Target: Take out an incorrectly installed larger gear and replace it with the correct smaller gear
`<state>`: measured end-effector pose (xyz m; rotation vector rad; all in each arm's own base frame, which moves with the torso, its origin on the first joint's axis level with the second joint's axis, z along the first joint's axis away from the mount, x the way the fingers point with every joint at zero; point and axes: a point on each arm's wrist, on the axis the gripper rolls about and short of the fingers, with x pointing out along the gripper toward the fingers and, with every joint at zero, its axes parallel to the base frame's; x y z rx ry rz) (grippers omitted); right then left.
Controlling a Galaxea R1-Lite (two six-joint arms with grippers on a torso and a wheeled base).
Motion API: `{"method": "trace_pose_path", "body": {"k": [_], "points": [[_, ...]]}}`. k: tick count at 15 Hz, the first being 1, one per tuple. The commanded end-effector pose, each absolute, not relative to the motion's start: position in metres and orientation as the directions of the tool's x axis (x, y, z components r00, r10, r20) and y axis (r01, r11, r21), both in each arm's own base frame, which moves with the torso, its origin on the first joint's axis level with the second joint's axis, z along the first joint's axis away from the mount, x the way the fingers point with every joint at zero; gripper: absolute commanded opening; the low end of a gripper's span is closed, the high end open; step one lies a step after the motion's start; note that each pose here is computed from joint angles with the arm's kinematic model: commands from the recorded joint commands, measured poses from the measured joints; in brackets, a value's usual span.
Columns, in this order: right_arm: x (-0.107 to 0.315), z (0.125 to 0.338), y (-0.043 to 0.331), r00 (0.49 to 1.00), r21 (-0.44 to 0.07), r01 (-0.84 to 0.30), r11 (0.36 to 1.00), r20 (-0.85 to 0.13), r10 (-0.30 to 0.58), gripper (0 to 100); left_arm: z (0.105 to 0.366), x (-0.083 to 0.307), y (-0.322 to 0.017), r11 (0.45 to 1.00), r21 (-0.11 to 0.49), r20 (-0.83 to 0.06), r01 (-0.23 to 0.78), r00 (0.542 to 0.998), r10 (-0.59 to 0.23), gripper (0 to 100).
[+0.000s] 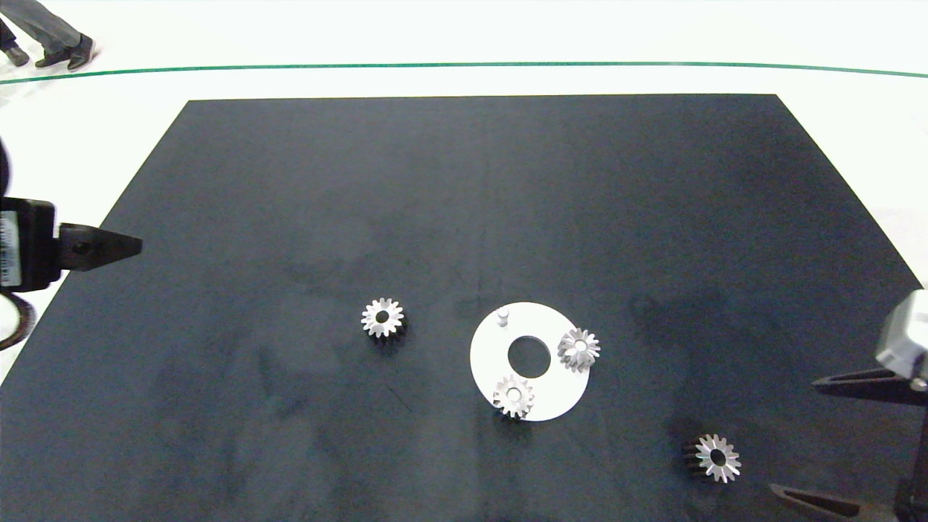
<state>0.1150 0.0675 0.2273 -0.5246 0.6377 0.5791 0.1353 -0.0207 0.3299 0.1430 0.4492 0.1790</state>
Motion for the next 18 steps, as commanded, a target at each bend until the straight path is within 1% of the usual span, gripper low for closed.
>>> {"method": "trace_pose_path", "body": {"k": [1, 2, 6, 8, 10, 12, 15, 18], "points": [[0.141, 0.204, 0.093, 0.602, -0.319, -0.660, 0.680, -0.766, 0.225, 100, 0.342, 0.103, -0.013, 0.975, 0.152, -0.339, -0.162, 0.918, 0.205, 100], [0.147, 0.201, 0.098, 0.597, -0.323, -0.661, 0.677, -0.773, 0.215, 100, 0.344, 0.098, -0.012, 0.974, 0.163, -0.327, -0.160, 0.922, 0.206, 100], [0.160, 0.186, 0.110, 0.548, -0.314, -0.686, 0.657, -0.817, 0.182, 100, 0.345, 0.091, -0.010, 0.973, 0.163, -0.310, -0.161, 0.928, 0.206, 100], [0.165, 0.179, 0.112, 0.532, -0.326, -0.683, 0.654, -0.835, 0.140, 100, 0.345, 0.090, -0.010, 0.973, 0.167, -0.306, -0.159, 0.930, 0.204, 100], [0.169, 0.171, 0.115, 0.510, -0.324, -0.689, 0.649, -0.853, 0.115, 100, 0.349, 0.086, -0.008, 0.971, 0.170, -0.288, -0.166, 0.934, 0.210, 100], [0.170, 0.166, 0.115, 0.496, -0.321, -0.692, 0.647, -0.863, 0.101, 97, 0.351, 0.081, -0.007, 0.972, 0.167, -0.273, -0.167, 0.939, 0.208, 100], [0.171, 0.164, 0.116, 0.488, -0.318, -0.694, 0.646, -0.867, 0.098, 91, 0.352, 0.077, -0.007, 0.972, 0.164, -0.263, -0.166, 0.943, 0.206, 100], [0.176, 0.159, 0.116, 0.473, -0.313, -0.690, 0.653, -0.878, 0.078, 85, 0.354, 0.076, -0.005, 0.969, 0.164, -0.254, -0.184, 0.942, 0.221, 100]]}}
